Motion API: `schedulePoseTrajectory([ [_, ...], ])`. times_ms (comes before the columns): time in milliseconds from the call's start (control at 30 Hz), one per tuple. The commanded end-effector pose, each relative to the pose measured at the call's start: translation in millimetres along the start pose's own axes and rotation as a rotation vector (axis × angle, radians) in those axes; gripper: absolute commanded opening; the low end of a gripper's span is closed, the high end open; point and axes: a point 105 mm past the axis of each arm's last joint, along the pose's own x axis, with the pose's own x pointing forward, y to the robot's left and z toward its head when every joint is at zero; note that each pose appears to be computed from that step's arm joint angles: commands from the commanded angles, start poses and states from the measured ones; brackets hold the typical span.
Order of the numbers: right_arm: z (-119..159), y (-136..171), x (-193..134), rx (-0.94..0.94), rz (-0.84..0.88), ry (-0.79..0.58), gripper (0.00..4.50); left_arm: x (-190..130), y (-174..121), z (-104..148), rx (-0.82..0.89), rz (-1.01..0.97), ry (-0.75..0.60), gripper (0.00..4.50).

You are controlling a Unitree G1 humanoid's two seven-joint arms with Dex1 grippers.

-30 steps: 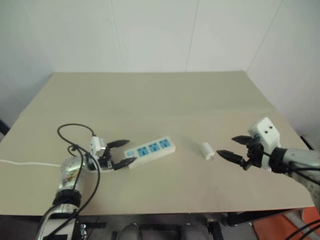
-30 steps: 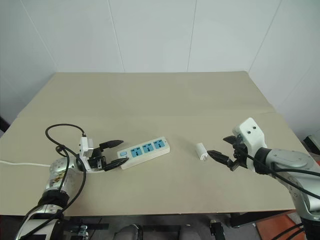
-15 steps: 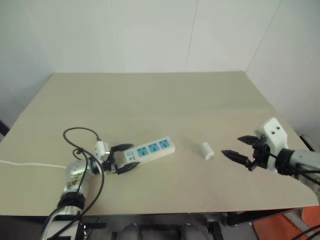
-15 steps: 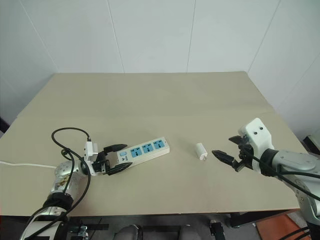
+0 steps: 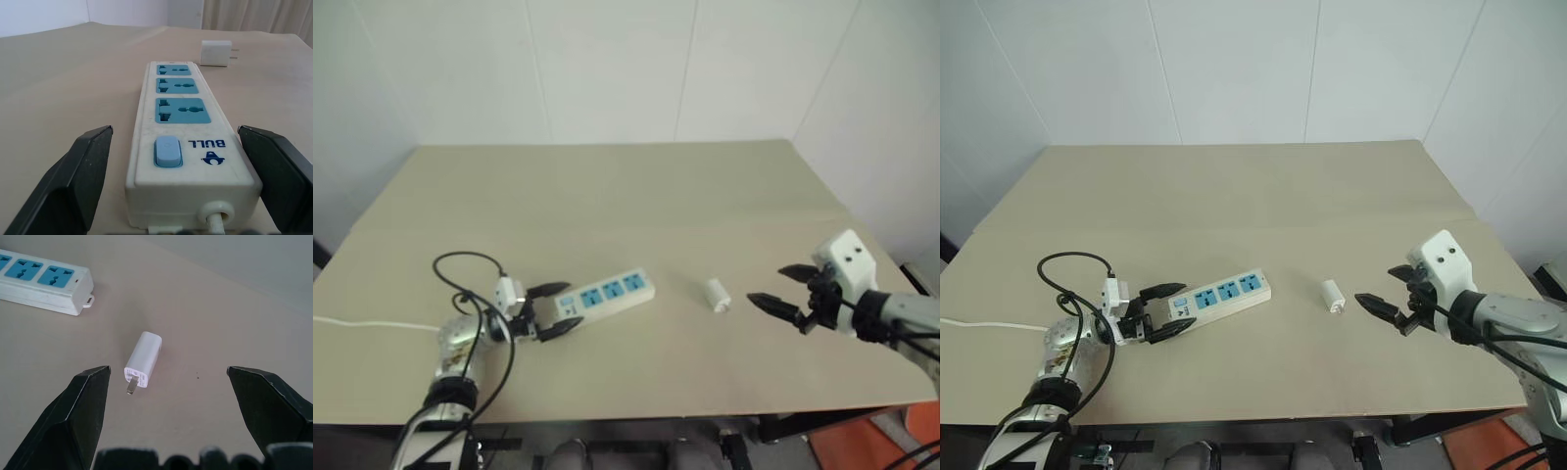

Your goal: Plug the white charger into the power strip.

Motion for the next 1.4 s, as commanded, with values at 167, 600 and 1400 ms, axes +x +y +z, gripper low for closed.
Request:
schedulePoseTrajectory([
  [167,12,-2,-1,-0.037,-0.015,-0.028,4.5,-8,-7,-19,-0.056,-0.001,0.076,3.23],
  [600,66,-2,48,0.03,0.066,0.247,4.5,13,-21,-7,-0.033,-0.147,0.067,3.23],
  [1400,33,-2,112,0.137,0.039,0.548,4.5,22,-49,-17,-0.042,-0.133,0.05,3.23],
])
